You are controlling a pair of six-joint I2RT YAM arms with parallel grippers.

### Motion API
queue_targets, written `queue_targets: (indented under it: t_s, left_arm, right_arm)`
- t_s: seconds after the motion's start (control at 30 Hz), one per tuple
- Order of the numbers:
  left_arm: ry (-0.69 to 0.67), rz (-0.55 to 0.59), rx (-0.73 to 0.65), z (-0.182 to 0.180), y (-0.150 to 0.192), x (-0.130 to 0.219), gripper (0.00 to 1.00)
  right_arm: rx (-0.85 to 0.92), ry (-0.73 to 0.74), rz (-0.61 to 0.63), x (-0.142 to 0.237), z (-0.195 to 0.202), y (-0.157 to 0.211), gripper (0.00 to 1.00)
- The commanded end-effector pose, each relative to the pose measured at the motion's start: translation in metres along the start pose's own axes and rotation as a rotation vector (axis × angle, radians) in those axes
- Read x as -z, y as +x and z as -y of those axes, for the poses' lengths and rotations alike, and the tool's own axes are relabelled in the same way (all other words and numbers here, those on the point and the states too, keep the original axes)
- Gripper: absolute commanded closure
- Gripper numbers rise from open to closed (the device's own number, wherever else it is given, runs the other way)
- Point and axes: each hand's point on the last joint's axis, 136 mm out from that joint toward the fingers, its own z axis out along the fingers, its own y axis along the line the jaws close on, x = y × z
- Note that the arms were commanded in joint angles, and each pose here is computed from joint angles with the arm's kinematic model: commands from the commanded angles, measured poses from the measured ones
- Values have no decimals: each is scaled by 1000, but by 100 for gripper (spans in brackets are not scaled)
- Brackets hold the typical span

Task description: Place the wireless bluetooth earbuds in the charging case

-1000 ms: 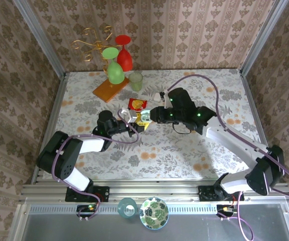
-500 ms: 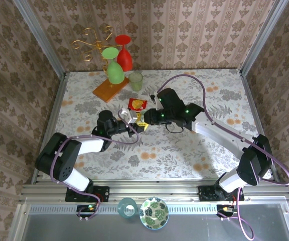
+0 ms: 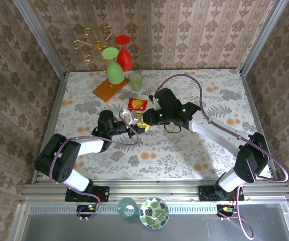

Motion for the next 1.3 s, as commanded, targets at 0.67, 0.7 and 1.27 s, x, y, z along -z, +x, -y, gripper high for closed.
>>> queue_targets:
  t_s: [0.67, 0.7, 1.27]
  left_arm:
    - [-9, 40, -108, 2, -14, 2, 74]
    - [-6, 46, -117, 3, -16, 2, 74]
    - [6, 69, -148, 12, -23, 5, 74]
  right_arm:
    - [98, -20, 157, 54, -17, -24, 55]
    - [98, -7, 175, 59, -14, -28, 54]
    - [42, 77, 41, 24, 24, -41, 58]
